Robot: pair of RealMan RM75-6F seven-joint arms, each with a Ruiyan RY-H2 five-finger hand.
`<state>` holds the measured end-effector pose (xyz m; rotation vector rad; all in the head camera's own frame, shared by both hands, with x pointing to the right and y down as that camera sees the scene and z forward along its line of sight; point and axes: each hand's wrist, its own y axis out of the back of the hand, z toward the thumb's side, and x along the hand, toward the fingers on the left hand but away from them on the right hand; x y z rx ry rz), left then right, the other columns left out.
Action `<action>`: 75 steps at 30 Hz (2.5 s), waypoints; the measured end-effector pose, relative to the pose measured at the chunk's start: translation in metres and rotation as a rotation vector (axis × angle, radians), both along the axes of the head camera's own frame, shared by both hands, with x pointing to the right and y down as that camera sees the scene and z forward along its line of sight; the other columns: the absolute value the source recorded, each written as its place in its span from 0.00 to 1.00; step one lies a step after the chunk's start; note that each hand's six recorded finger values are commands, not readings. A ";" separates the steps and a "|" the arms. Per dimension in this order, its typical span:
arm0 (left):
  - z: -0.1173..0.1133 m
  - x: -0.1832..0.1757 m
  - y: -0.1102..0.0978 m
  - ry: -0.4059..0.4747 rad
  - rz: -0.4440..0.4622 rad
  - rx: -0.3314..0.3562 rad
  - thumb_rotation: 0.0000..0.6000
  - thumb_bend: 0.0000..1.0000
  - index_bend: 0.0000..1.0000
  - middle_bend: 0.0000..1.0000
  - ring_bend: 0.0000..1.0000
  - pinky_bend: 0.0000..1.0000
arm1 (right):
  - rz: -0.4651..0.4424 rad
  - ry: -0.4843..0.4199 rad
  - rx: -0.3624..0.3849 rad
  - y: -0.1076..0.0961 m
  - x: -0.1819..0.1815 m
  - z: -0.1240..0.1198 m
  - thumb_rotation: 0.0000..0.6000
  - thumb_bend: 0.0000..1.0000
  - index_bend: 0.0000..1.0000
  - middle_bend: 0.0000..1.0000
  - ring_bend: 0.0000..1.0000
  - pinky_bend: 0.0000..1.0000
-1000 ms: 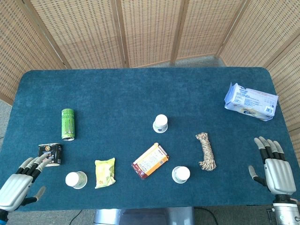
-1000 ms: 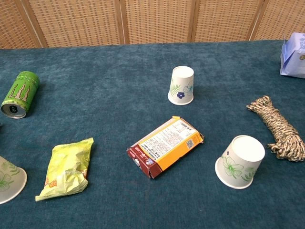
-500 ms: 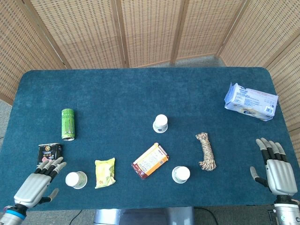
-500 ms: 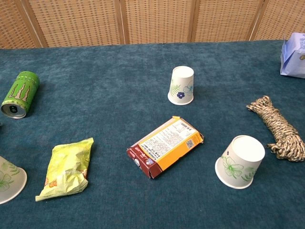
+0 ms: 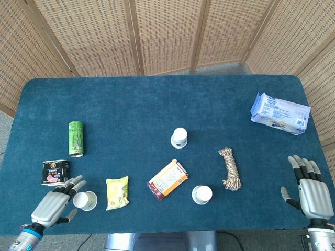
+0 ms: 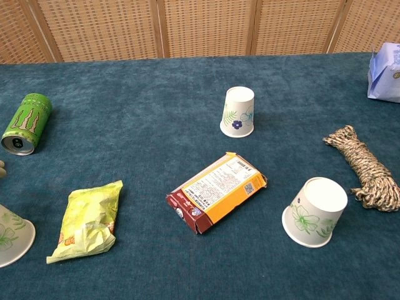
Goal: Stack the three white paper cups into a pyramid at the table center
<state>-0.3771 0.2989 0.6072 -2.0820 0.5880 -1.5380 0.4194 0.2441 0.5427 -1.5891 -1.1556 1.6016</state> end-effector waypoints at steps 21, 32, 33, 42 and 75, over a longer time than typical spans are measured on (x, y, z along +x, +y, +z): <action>0.020 0.015 -0.003 0.024 0.016 0.022 1.00 0.46 0.44 0.31 0.42 0.61 | 0.018 0.004 -0.012 0.004 0.004 0.001 1.00 0.41 0.00 0.00 0.00 0.00; -0.003 0.009 -0.042 0.066 -0.023 0.126 1.00 0.46 0.40 0.28 0.41 0.60 | 0.023 0.002 -0.024 0.005 0.005 0.003 1.00 0.41 0.00 0.00 0.00 0.00; -0.006 0.009 -0.048 0.074 -0.024 0.137 1.00 0.46 0.40 0.28 0.41 0.60 | 0.024 0.002 -0.026 0.005 0.005 0.004 1.00 0.41 0.00 0.00 0.00 0.00; -0.009 0.034 -0.107 0.157 0.001 0.162 1.00 0.46 0.36 0.24 0.36 0.55 | 0.032 0.000 -0.037 0.004 0.009 0.006 1.00 0.41 0.00 0.00 0.00 0.00; 0.086 0.203 -0.170 0.276 0.146 0.075 1.00 0.45 0.26 0.12 0.13 0.36 | 0.094 0.020 -0.029 0.019 0.028 -0.012 1.00 0.41 0.00 0.00 0.00 0.00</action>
